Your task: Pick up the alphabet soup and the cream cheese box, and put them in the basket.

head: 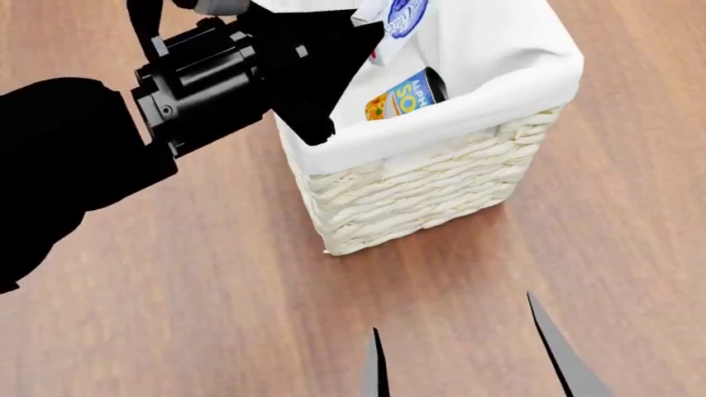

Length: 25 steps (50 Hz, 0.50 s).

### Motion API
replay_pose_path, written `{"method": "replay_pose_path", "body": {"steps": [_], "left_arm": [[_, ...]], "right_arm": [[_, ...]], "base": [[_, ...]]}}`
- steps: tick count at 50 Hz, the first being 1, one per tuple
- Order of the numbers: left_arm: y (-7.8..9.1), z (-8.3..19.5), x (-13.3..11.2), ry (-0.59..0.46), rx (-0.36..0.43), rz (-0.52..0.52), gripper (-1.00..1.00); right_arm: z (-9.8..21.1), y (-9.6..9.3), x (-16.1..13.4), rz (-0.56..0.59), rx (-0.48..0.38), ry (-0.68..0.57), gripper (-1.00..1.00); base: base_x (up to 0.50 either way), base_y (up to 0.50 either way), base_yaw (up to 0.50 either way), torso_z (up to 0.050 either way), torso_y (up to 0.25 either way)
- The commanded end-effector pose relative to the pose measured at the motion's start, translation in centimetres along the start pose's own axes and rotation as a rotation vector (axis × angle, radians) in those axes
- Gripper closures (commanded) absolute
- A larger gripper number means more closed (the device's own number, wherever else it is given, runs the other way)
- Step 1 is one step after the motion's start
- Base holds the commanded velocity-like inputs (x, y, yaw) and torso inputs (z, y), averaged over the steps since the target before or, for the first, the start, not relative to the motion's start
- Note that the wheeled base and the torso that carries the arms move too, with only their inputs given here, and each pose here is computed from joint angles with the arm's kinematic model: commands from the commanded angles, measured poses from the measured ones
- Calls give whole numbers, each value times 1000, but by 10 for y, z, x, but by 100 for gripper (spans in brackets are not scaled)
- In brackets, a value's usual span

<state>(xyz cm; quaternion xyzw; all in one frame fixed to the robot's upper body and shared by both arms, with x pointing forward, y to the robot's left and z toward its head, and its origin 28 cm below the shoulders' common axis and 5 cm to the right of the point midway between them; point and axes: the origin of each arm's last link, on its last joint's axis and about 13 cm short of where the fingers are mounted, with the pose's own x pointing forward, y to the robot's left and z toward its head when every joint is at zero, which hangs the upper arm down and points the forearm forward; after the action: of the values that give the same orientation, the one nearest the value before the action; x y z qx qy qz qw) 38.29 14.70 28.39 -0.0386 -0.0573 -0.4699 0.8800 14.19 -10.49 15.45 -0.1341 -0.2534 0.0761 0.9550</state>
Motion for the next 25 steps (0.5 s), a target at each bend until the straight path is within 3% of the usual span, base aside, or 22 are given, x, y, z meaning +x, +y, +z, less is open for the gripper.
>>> {"method": "replay_pose_path", "body": {"steps": [1,3,4,25], "left_arm": [[-2,5,0,-21,-10,-4,100],[0,5,1,-22,-7,14,100],[0,4,1,-17,-9,9,-100],[1,-1,0,-3,-17,1,-100]], "right_arm": [[0,1,-1,0,0,-1,-100],[3,-1,1,0,2,-2,-100],[3,-1,2,0,1,0,-100],[3,0,2,2,6,-1,-100]], "base": [[0,0,0,0,0],[0,0,0,0,5],[0,0,0,0,0],[0,0,0,0,0]]}}
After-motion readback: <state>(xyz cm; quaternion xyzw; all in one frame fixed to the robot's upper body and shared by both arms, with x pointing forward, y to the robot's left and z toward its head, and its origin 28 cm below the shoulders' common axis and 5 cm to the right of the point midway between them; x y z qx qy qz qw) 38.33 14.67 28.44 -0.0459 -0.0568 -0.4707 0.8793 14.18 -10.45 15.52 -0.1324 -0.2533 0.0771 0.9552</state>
